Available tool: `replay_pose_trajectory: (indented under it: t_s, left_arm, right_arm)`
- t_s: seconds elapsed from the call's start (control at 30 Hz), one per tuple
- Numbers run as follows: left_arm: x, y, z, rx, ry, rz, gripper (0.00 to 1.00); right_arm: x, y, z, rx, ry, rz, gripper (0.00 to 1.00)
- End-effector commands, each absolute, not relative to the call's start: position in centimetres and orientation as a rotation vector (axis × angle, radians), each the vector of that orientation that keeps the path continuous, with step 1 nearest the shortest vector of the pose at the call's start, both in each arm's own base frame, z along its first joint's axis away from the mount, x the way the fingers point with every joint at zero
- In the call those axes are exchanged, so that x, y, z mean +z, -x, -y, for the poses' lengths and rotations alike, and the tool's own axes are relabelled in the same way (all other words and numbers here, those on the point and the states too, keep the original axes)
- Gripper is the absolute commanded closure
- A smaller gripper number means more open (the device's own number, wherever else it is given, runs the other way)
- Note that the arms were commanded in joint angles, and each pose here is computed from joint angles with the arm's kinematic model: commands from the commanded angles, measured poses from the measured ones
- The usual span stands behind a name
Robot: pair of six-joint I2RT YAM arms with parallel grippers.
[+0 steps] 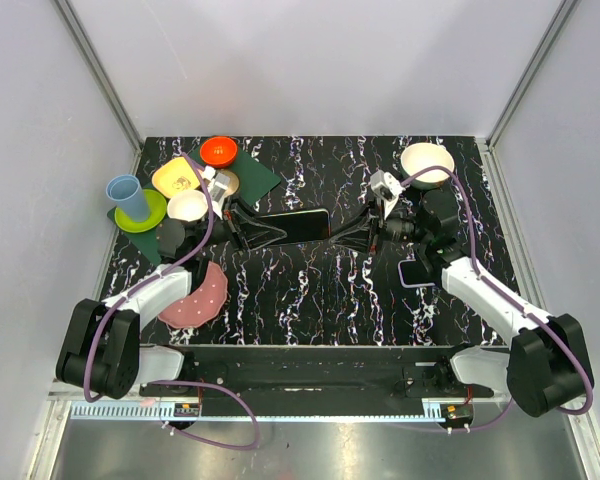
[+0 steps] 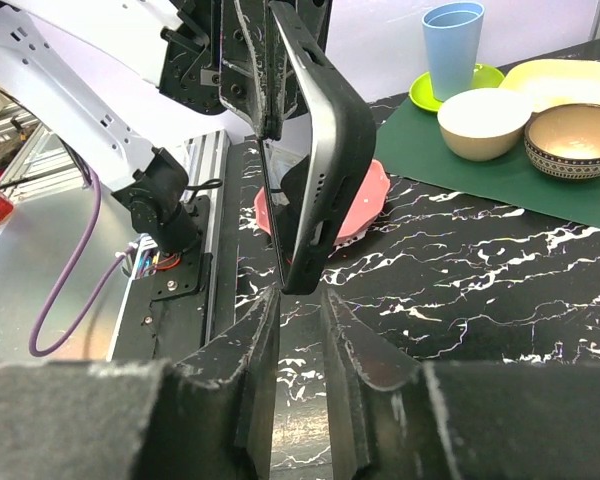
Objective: Take the phone out of the phone case
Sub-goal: Remove the phone case from the phone.
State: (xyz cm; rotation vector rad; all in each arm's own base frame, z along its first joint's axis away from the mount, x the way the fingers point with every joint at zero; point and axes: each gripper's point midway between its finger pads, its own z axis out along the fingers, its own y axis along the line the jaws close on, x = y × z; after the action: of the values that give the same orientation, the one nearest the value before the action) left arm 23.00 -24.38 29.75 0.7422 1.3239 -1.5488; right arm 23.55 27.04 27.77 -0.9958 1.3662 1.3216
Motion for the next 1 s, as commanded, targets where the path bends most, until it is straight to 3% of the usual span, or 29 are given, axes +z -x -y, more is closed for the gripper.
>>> replay_pose_trajectory:
  t_s: [0.0, 0.43, 0.97]
  left_arm:
    - [34.2, -22.2, 24.2, -1.449, -0.830, -1.076, 1.00]
    - [34.1, -22.2, 24.3, -1.456, -0.834, -1.083, 1.00]
    - [33.8, -22.0, 24.6, -1.477, -0.852, -1.096, 1.00]
  right_arm:
    - [28.5, -23.0, -27.4, 1.313, 1.027, -1.299, 0.72]
    - [28.8, -22.3, -27.4, 1.337, 1.048, -1.260, 0.70]
    - [28.3, -21.9, -27.5, 1.275, 1.114, -1.168, 0.95]
